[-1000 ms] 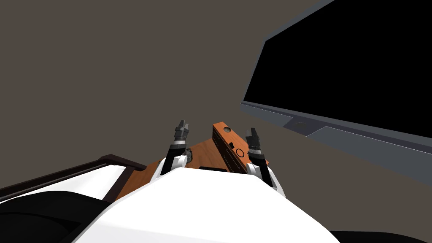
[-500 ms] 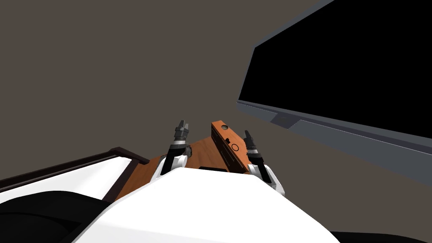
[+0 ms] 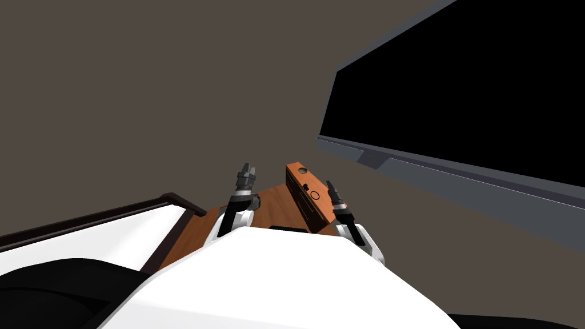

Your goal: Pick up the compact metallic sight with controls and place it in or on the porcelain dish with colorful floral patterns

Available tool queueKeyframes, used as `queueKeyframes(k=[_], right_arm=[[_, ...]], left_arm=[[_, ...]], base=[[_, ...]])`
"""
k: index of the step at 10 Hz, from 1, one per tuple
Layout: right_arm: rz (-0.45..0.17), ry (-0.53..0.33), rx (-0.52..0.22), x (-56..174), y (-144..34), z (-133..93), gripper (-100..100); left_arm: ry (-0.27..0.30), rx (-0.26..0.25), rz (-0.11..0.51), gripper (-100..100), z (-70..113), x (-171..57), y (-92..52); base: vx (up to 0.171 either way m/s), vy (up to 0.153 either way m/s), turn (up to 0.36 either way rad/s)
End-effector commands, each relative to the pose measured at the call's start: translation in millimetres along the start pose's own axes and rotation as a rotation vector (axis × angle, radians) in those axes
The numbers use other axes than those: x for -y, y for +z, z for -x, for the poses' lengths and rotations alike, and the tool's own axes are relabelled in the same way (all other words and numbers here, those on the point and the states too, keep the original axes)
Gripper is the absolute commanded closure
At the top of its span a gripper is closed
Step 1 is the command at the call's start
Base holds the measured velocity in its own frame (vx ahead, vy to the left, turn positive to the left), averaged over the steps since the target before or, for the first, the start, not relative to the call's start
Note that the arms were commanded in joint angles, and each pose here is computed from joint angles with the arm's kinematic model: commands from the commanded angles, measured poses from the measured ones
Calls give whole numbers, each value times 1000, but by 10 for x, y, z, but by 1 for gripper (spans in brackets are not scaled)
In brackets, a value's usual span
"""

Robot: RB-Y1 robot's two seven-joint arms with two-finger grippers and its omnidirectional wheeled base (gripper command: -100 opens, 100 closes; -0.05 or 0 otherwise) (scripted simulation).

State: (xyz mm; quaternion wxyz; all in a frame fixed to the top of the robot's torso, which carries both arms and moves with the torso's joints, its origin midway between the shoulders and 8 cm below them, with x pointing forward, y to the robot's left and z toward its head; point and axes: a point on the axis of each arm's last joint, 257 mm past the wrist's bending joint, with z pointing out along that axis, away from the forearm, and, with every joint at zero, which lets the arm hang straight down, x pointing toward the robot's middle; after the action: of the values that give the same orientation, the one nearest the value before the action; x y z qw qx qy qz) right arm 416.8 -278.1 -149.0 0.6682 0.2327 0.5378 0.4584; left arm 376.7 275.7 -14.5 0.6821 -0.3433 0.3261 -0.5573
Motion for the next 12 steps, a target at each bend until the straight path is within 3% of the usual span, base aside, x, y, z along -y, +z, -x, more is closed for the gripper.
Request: queueKeyframes(k=[1,3,4,6,9,11,12], right_arm=[[-25,-15,-19,120,-12,-64,-100],[-97,-78,-99,470,-116,-253,-100],[-115,-77,-103,552,-152,-266,-100],[-194,-146,-193,937,-337,-462,-100],[-257,-182,-248,1232,-519,-569,-100],[-330,-255,-350,1591,-802,-747,-100],[-361,-256,-358,1715,-900,-749,-100]], left_arm=[[0,0,0,0,0,0,0],[0,0,0,0,0,0,0],[0,0,0,0,0,0,0],[0,0,0,0,0,0,0],[0,0,0,0,0,0,0],[0,0,0,0,0,0,0],[0,0,0,0,0,0,0]], base=[[-68,-45,18],[-77,-76,76],[-84,-74,26],[-81,-47,93],[-56,-29,52],[-36,-14,122],[-25,-13,49]])
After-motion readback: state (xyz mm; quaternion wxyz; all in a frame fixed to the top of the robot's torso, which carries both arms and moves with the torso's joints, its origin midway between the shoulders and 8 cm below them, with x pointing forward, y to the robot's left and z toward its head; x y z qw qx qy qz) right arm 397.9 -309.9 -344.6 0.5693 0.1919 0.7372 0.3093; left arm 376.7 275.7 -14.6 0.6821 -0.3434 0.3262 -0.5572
